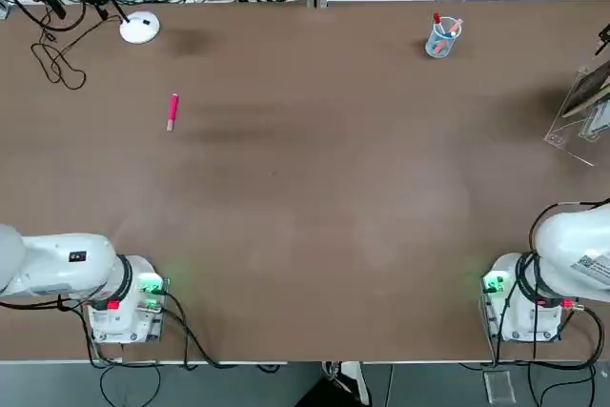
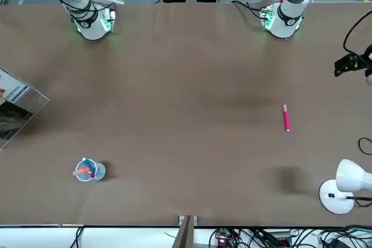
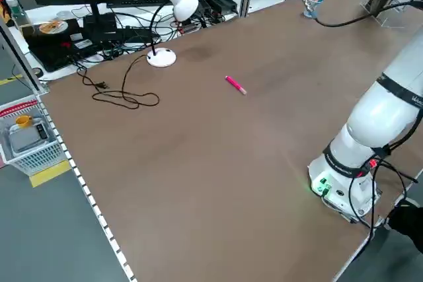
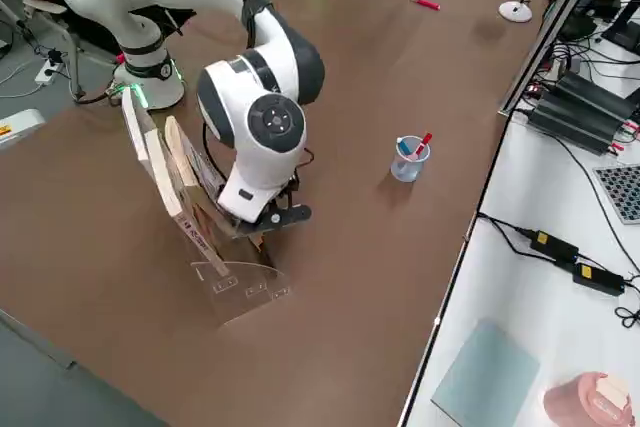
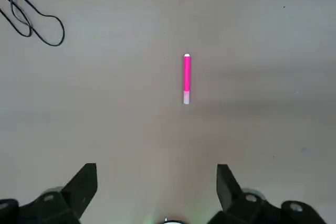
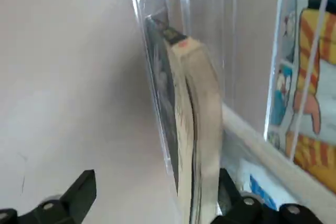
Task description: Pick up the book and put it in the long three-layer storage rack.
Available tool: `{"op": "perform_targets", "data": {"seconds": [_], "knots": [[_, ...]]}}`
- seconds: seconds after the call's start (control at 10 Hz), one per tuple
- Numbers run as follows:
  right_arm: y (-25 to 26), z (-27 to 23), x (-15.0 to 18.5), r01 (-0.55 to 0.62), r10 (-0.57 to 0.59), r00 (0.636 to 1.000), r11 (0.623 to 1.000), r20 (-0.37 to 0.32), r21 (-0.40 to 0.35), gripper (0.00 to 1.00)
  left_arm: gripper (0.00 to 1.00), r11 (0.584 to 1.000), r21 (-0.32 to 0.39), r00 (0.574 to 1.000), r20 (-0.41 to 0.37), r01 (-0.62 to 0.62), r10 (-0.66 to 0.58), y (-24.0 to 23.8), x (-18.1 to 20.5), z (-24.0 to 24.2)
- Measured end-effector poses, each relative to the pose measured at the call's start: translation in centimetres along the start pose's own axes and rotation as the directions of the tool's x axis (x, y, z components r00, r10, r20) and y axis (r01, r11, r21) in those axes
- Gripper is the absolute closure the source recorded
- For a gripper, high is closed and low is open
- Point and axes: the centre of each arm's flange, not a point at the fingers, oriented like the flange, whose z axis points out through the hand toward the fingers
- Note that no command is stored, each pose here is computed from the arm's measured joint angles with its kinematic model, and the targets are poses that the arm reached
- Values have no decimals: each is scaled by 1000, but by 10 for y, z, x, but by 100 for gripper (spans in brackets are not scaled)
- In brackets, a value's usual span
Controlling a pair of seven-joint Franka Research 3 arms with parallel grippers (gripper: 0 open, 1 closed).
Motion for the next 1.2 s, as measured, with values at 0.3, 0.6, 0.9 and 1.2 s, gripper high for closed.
{"op": "perform_targets", "data": {"seconds": [0.3, 0.6, 0.9, 1.2], "knots": [[-13, -19, -14, 24, -24, 1000, 1000, -4, -5, 0, 0, 1000, 0, 1000, 0, -1, 1, 0, 0, 0], [-30, -37, -29, 52, -52, 998, 999, -28, -7, 0, 0, 1000, 0, 1000, 0, -11, 11, 0, 0, 0], [-49, -44, -47, 87, -87, 996, 996, -4, -21, 0, 0, 1000, 0, 1000, -10, -12, 12, -1, 0, -5], [-72, -44, -57, 156, -156, 988, 987, -4, -30, 0, 0, 1000, 0, 1000, -26, -11, 11, -1, 1, -12]]}}
